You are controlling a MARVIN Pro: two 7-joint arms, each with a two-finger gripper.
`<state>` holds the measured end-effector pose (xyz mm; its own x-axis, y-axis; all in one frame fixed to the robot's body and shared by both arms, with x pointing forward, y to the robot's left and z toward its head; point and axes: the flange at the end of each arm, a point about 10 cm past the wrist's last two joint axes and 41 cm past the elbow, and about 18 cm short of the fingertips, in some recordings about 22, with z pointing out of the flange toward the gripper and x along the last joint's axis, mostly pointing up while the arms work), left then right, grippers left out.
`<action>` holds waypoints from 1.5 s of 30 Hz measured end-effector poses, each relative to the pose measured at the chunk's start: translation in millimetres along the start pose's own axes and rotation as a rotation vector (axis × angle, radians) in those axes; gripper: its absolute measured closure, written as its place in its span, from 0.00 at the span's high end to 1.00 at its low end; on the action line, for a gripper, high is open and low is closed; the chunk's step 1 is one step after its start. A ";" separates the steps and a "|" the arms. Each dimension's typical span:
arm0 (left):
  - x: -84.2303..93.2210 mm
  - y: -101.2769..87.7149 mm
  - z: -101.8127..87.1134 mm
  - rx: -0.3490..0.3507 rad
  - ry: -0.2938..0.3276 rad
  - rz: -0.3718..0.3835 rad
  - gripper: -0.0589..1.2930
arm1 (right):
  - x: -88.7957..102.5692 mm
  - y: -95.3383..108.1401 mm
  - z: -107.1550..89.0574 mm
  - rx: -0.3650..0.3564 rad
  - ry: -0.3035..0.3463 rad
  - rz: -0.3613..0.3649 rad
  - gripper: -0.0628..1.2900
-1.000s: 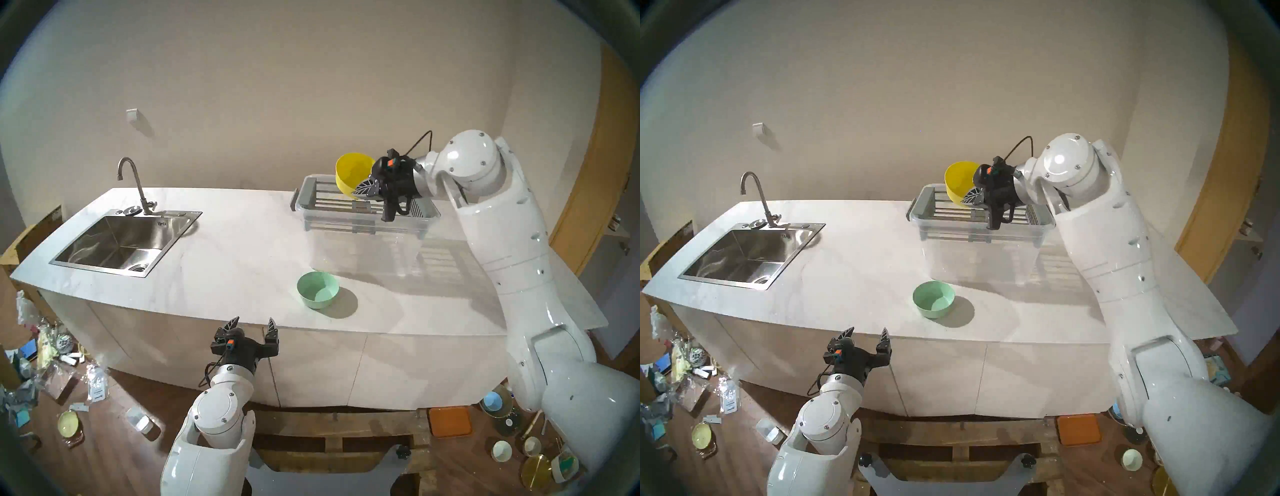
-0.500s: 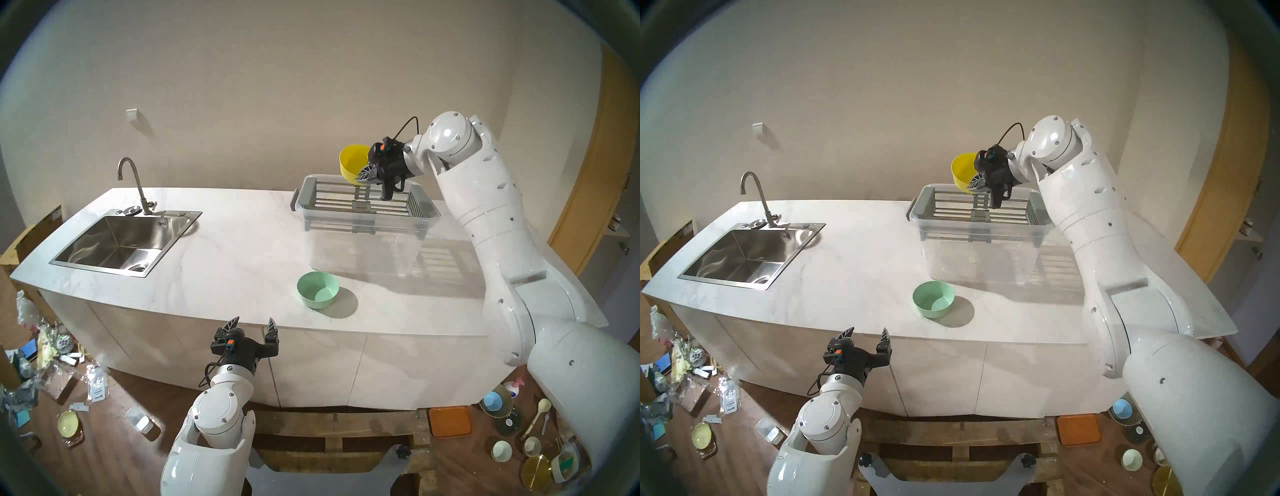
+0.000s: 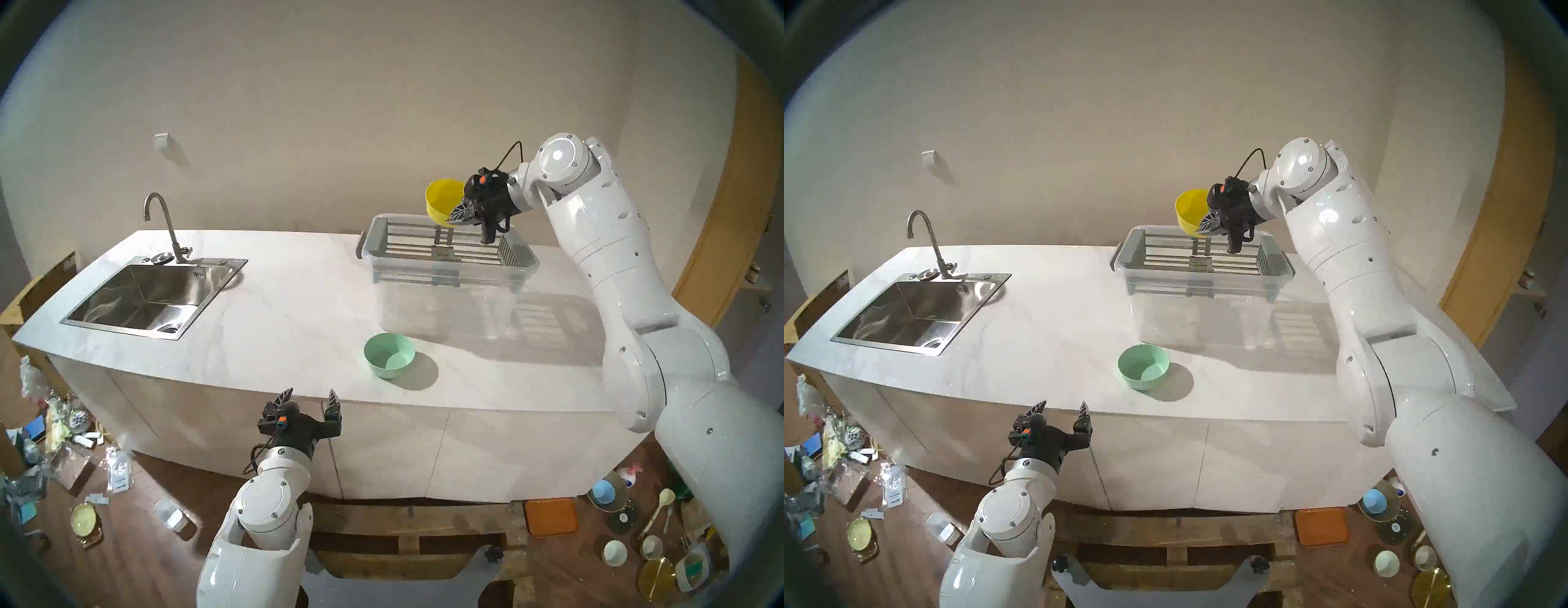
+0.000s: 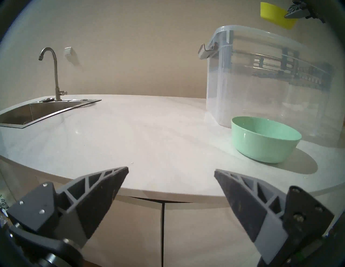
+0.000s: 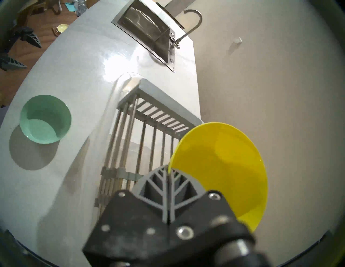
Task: Place the plate or bowl neatly into the plate slot of the drying rack
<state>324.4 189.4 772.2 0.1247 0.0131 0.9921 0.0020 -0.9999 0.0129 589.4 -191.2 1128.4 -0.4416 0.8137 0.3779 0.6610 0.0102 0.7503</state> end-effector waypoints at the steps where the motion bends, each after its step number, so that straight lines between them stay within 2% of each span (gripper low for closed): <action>1: 0.0 0.0 0.0 0.000 0.000 0.000 0.97 | 4.6 -3.7 -1.9 0.006 0.012 -0.011 0.03; 6: 0.0 0.0 -0.1 0.000 0.000 0.000 0.97 | 1.8 -9.4 0.5 0.023 0.017 -0.003 0.03; 14: 0.0 0.0 -0.1 0.000 0.000 0.000 0.97 | -13.9 -13.4 13.2 0.036 0.001 0.029 0.03; 45: -0.1 0.0 0.0 0.000 0.000 0.000 0.97 | -45.5 -22.7 42.0 0.046 -0.024 0.050 0.03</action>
<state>324.3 189.4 772.1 0.1250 0.0133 0.9921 0.0021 -0.9999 0.0131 619.9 -204.1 1071.4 -0.3931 0.8276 0.4008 0.7091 -0.0047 0.7051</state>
